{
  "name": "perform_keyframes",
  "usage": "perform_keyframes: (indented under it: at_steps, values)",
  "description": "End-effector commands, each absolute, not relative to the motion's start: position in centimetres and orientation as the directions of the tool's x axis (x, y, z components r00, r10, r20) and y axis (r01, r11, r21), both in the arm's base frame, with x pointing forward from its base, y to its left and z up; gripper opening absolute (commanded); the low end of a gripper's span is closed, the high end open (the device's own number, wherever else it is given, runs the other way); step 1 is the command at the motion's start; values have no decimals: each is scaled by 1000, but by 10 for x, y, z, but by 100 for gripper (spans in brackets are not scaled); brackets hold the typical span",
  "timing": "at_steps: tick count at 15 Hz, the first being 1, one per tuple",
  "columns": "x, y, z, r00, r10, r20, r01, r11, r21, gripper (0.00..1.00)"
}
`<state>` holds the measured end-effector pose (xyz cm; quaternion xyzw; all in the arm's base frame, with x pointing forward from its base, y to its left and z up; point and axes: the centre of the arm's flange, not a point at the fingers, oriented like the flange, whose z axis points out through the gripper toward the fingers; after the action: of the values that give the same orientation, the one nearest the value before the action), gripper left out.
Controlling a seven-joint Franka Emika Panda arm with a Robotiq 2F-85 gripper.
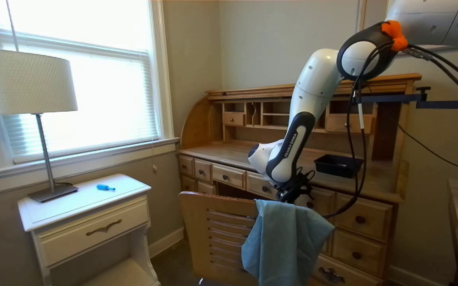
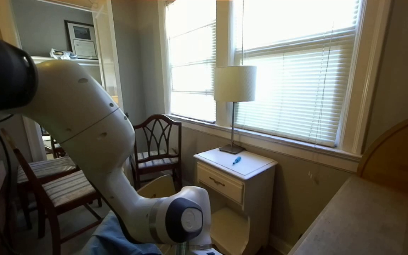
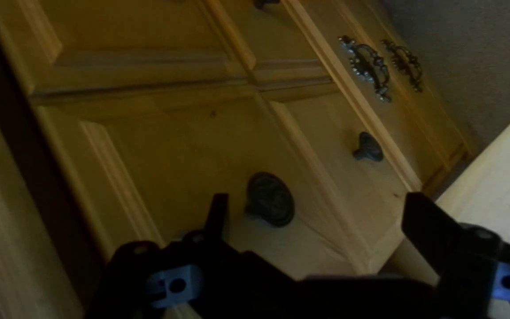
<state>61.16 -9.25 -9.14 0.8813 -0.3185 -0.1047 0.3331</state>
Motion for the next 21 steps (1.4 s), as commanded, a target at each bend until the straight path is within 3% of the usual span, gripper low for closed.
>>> perform_keyframes:
  at_steps: [1, 8, 13, 21]
  values:
    - [612, -90, -91, 770, -637, -10, -438, -541, 718, 100]
    - [625, -64, -116, 722, -691, 40, -482, -460, 746, 100]
    - [635, -72, -126, 553, -807, 207, -663, -276, 695, 100]
    - [654, -112, -115, 422, -846, 326, -754, -128, 644, 100]
